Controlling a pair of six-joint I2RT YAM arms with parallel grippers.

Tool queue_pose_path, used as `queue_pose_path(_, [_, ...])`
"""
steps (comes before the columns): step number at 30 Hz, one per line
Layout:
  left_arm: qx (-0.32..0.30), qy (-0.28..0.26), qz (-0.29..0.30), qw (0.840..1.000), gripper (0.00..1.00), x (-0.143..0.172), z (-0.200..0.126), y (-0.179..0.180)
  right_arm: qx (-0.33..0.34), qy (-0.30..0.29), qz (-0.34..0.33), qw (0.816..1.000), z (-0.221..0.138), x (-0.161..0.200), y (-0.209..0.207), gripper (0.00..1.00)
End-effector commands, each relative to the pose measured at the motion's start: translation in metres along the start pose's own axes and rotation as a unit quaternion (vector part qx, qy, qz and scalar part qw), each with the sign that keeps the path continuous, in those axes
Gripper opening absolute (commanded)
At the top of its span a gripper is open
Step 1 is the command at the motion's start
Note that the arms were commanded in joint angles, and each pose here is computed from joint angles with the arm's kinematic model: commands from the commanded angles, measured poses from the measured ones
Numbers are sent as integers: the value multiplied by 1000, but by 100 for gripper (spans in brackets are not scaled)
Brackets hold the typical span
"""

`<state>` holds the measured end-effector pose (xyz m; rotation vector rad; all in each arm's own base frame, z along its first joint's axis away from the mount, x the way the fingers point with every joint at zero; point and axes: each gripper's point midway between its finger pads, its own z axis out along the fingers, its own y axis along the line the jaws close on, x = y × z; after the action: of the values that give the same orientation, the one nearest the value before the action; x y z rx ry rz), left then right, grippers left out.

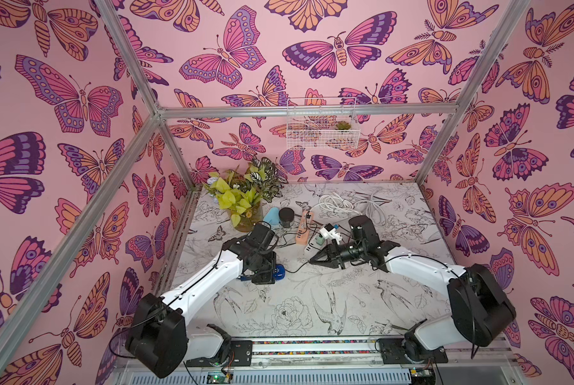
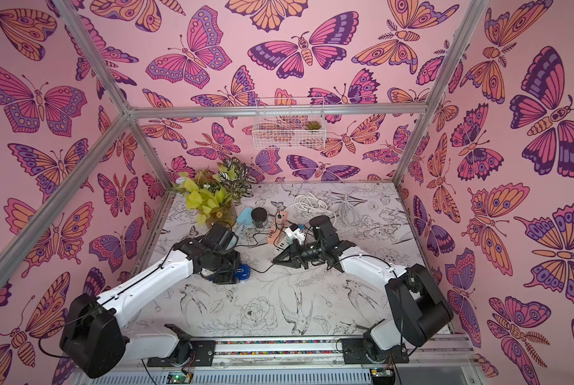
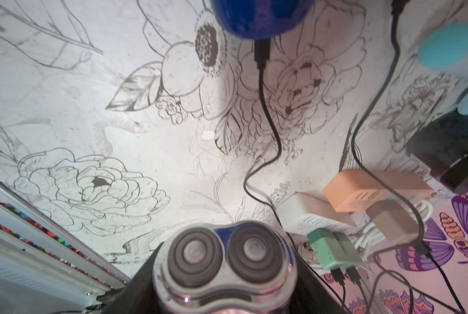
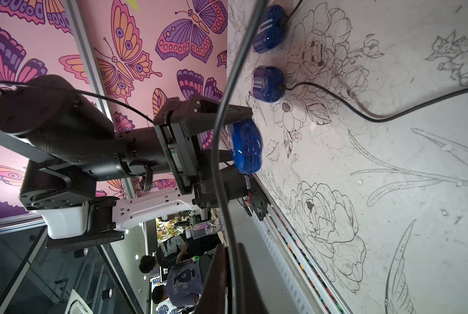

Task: Charge the electric shaver
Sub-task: Pick up the electric shaver from the center of the board, then insert the charging cable into the electric shaver.

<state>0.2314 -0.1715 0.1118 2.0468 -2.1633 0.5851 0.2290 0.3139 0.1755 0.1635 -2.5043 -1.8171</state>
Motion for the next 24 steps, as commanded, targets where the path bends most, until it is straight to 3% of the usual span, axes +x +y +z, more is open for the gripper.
queue_pose_path(1, [-28, 39, 21, 999, 0, 13, -8, 2, -8, 12, -18, 1000, 8, 0, 2, 0])
queue_pose_path(8, [-29, 83, 67, 994, 0, 33, -13, -19, -8, 30, -30, 999, 30, -3, 2, 0])
queue_pose_path(24, [-37, 86, 84, 992, 0, 35, -11, -21, -24, 35, -34, 999, 46, -9, 16, 0])
